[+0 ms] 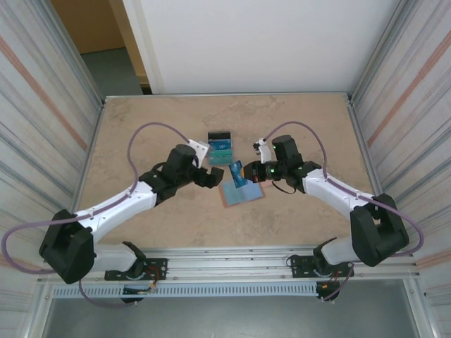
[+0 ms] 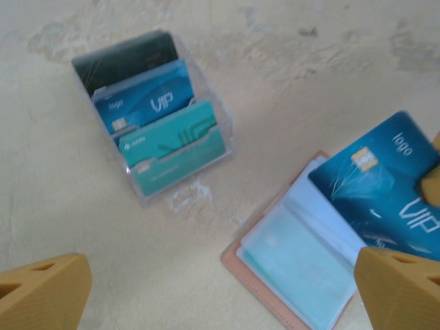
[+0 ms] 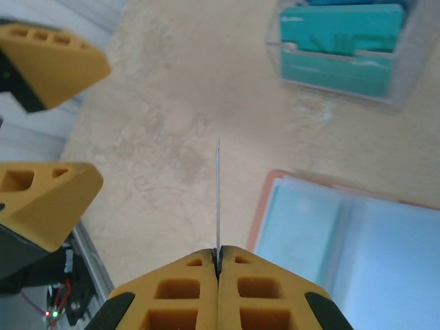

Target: Take the credit cards out of the card holder

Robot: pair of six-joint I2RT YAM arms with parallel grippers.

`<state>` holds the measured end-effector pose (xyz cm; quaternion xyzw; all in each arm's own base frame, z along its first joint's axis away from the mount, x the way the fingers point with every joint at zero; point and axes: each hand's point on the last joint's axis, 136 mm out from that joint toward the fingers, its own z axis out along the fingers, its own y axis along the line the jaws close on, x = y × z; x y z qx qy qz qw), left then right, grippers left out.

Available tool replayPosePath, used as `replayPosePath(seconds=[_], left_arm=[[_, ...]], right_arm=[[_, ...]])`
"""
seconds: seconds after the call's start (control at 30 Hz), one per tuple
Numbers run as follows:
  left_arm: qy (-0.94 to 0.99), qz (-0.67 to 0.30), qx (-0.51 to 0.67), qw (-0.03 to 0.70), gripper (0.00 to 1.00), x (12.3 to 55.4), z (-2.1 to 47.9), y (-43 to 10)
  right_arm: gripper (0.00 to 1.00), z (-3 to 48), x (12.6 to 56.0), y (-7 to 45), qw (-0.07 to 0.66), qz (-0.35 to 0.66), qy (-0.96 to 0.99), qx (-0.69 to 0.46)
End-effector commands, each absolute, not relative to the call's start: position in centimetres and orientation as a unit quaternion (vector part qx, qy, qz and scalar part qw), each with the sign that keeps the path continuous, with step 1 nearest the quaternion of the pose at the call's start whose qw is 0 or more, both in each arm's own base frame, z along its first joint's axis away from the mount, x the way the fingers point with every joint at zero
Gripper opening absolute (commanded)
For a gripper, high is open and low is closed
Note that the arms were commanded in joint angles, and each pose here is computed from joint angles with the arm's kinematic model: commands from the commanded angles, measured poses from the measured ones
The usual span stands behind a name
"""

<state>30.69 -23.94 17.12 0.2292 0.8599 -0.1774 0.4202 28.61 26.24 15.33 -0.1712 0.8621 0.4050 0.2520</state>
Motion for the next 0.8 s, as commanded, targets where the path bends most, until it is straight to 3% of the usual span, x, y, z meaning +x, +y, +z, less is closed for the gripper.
replayPosePath(seconds=[0.0,0.27,0.57,0.77], left_arm=[[0.811,-0.24,0.317,0.428,0.98,29.3,18.9,-25.8],[0.743,-0.332,0.43,0.392,0.83,26.6,20.1,-28.9],[0.721,-0.381,0.475,0.33,0.65,25.3,19.2,-30.8],[0.706,-0.396,0.499,0.309,0.46,24.1,18.9,-31.9]], right_arm=[[0.0,16.8,27.0,26.8,0.26,0.399,0.845,-0.243],[0.0,18.3,25.0,27.4,0.257,0.412,0.821,-0.301],[0.0,19.9,23.3,27.6,0.259,0.432,0.793,-0.342],[0.0,20.3,23.1,27.7,0.255,0.436,0.787,-0.354]])
